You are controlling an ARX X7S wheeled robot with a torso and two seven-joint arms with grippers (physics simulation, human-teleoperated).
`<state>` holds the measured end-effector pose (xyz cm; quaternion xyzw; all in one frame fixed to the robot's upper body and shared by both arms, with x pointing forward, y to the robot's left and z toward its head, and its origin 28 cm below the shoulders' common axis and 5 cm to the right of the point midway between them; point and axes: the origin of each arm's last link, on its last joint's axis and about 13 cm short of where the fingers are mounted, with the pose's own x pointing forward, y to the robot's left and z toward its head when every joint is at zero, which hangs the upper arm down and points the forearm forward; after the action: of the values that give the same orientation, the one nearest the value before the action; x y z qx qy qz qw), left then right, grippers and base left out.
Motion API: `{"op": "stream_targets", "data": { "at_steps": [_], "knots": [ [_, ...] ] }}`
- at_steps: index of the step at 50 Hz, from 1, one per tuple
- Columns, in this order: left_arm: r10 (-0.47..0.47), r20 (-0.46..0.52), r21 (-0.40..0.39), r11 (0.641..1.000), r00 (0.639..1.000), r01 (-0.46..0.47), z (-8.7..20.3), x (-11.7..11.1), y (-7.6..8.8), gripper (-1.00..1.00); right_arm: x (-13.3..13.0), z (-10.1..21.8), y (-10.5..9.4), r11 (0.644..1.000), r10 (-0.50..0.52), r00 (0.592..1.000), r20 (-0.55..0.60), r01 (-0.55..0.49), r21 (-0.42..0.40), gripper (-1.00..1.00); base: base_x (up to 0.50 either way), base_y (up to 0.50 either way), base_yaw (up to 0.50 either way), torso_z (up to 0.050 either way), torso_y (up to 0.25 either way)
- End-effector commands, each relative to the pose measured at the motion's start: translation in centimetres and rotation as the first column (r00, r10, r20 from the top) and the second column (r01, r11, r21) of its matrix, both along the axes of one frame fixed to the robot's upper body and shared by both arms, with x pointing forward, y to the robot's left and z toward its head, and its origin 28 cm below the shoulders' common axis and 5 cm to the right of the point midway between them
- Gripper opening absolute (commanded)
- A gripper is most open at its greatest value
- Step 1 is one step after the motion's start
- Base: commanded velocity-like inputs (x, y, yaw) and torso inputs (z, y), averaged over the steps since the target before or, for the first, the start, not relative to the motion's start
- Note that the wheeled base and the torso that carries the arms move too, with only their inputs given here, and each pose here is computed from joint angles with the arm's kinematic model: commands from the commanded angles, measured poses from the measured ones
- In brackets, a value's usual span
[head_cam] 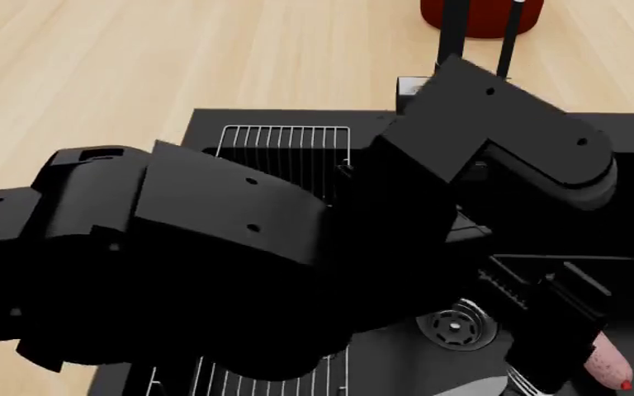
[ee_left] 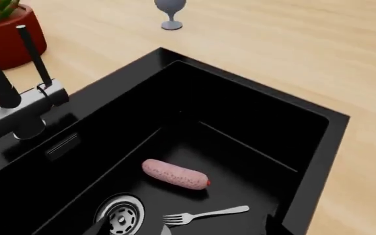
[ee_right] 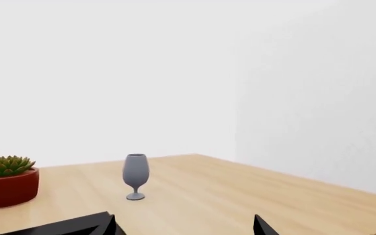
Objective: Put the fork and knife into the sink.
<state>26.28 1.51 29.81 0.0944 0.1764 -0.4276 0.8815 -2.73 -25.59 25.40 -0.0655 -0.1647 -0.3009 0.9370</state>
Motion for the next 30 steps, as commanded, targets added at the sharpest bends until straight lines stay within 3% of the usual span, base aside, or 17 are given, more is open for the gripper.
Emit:
{"op": "stream_targets", "data": {
  "at_steps": [1, 12, 17, 19, 20, 21, 22, 26, 28, 30],
  "knots": [
    [-0.009, 0.169, -0.118, 0.993, 0.986, 0.030, 5.6, -1.7, -1.1, 1.00, 0.0, 0.7, 0.5, 1.000, 0.014, 0.999, 0.037, -0.013, -0.015, 1.00, 0.00, 0.00, 0.00, 0.000, 0.000],
    [0.065, 0.351, -0.252, 0.967, 0.934, 0.027, 9.0, -6.0, 4.3, 1.00, 1.2, 1.7, 1.2, 0.998, 0.049, 0.998, 0.049, -0.047, -0.041, 1.00, 0.00, 0.00, 0.00, 0.000, 0.000],
    [0.154, 0.413, -0.320, 0.947, 0.897, -0.016, 8.9, -7.1, 8.0, 1.00, 1.5, 1.4, 1.8, 0.996, 0.071, 0.996, 0.048, -0.069, -0.049, 1.00, 0.00, 0.00, 0.00, 0.000, 0.000],
    [0.196, 0.447, -0.344, 0.938, 0.873, -0.035, 8.6, -7.7, 9.4, 1.00, 1.6, 1.3, 2.1, 0.995, 0.084, 0.995, 0.045, -0.082, -0.051, 1.00, 0.00, 0.00, 0.00, 0.000, 0.000],
    [0.216, 0.457, -0.358, 0.933, 0.863, -0.044, 7.0, -7.7, 10.0, 1.00, 1.8, 1.3, 2.2, 0.995, 0.090, 0.995, 0.046, -0.087, -0.051, 1.00, 0.00, 0.00, 0.00, 0.000, 0.000],
    [0.272, 0.485, -0.378, 0.922, 0.831, -0.081, 7.6, -7.9, 10.8, 1.00, 2.1, 1.3, 2.3, 0.994, 0.099, 0.994, 0.046, -0.097, -0.054, 1.00, 0.00, 0.00, 0.00, 0.000, 0.000],
    [0.277, 0.474, -0.381, 0.920, 0.836, -0.089, 6.9, -8.2, 11.4, 1.00, 2.5, 1.3, 2.4, 0.992, 0.111, 0.993, 0.043, -0.108, -0.058, 1.00, 0.00, 0.00, 0.00, 0.000, 0.000],
    [0.373, 0.503, -0.436, 0.889, 0.779, -0.144, 6.1, -8.7, 13.3, 1.00, 3.4, 1.6, 2.9, 0.988, 0.141, 0.989, 0.040, -0.138, -0.067, 1.00, 0.00, 0.00, 0.00, 0.000, 0.000],
    [0.428, 0.527, -0.468, 0.867, 0.734, -0.170, 3.9, -8.9, 14.3, 1.00, 4.1, 1.8, 3.3, 0.985, 0.162, 0.986, 0.037, -0.159, -0.075, 1.00, 0.00, 0.00, 0.00, 0.000, 0.000],
    [0.457, 0.523, -0.486, 0.853, 0.719, -0.189, 3.6, -9.1, 14.9, 1.00, 4.6, 2.0, 3.5, 0.982, 0.176, 0.984, 0.033, -0.173, -0.079, 1.00, 0.00, 0.00, 0.00, 0.000, 0.000]
  ]
}}
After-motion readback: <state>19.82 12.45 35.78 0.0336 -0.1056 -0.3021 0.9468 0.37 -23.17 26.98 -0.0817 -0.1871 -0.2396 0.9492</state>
